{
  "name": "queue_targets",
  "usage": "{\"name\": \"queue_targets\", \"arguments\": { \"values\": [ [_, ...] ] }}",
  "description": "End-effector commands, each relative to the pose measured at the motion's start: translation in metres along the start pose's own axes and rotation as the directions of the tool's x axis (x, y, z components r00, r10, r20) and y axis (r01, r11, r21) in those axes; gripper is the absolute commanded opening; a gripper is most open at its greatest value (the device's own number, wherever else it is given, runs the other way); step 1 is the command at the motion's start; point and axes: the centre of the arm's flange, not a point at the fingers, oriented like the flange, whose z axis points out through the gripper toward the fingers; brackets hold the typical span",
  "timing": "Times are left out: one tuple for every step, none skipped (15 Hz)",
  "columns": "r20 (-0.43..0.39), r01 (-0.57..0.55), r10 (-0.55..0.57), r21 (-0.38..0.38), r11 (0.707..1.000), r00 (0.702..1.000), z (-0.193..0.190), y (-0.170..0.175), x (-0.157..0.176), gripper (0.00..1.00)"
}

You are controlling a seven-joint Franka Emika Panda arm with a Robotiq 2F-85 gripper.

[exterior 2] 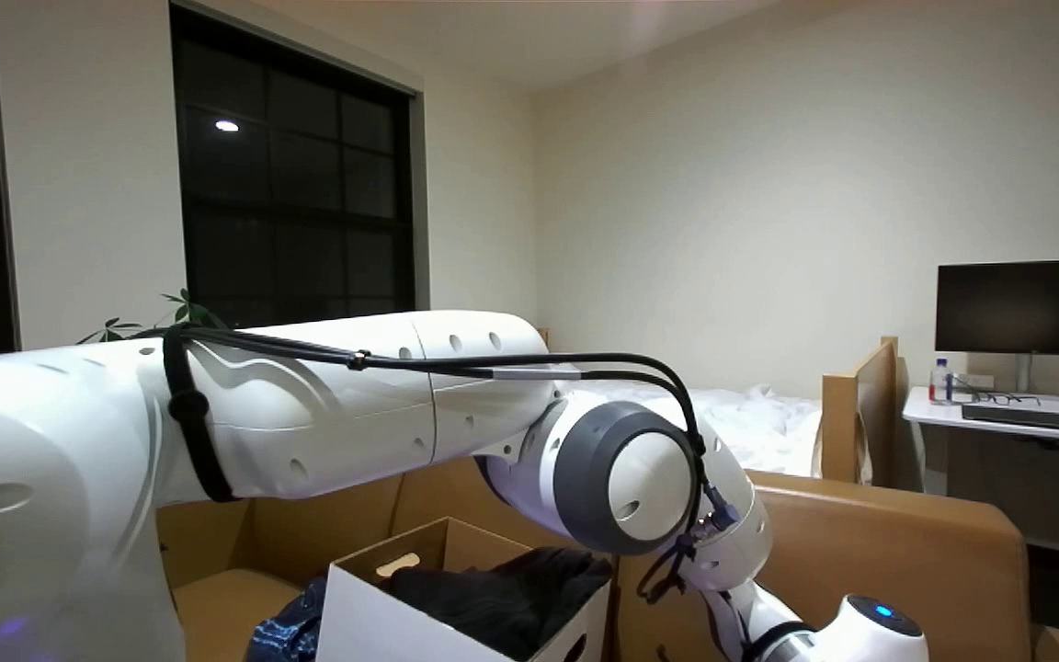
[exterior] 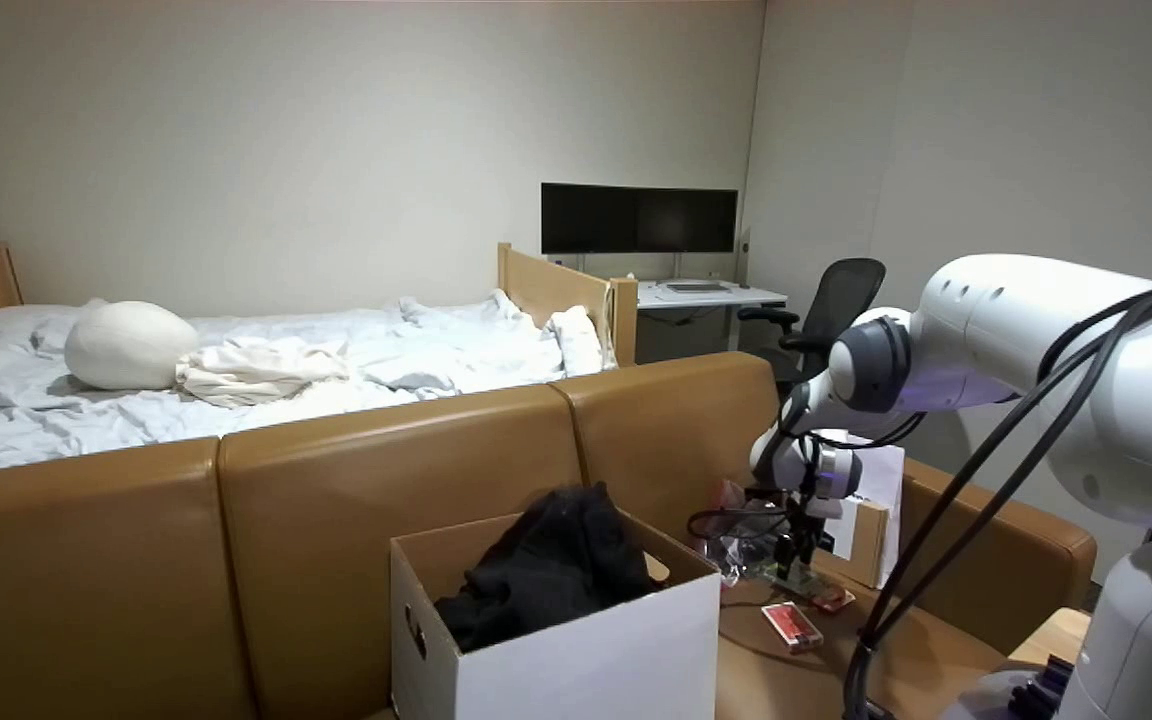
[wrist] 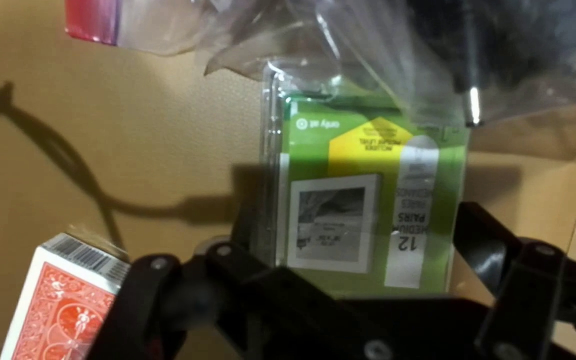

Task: Pick up the packet and the card box and put them in the storage box

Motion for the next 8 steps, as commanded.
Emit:
{"name": "queue_targets", "arguments": {
  "values": [
    [-0.011,-0.005,0.005,-0.024,1.000,1.000,0.0261,-0.0251,-0.0166,1.00],
    [-0.014,-0.006,0.006,-0.024,1.000,1.000,0.0263,-0.0254,-0.0165,1.00],
    [-0.017,-0.008,0.007,-0.023,1.000,1.000,0.0266,-0.0259,-0.0167,1.00],
    [-0.019,-0.007,0.006,-0.024,1.000,1.000,0.0271,-0.0261,-0.0172,1.00],
    [-0.023,-0.007,0.006,-0.024,1.000,1.000,0.0278,-0.0261,-0.0178,1.00],
    [-0.027,-0.008,0.007,-0.025,1.000,1.000,0.0286,-0.0260,-0.0184,1.00],
    [-0.033,-0.007,0.006,-0.025,1.000,0.999,0.0294,-0.0263,-0.0192,1.00],
    [-0.040,-0.010,0.009,-0.022,1.000,0.999,0.0301,-0.0264,-0.0197,1.00]
  ]
}}
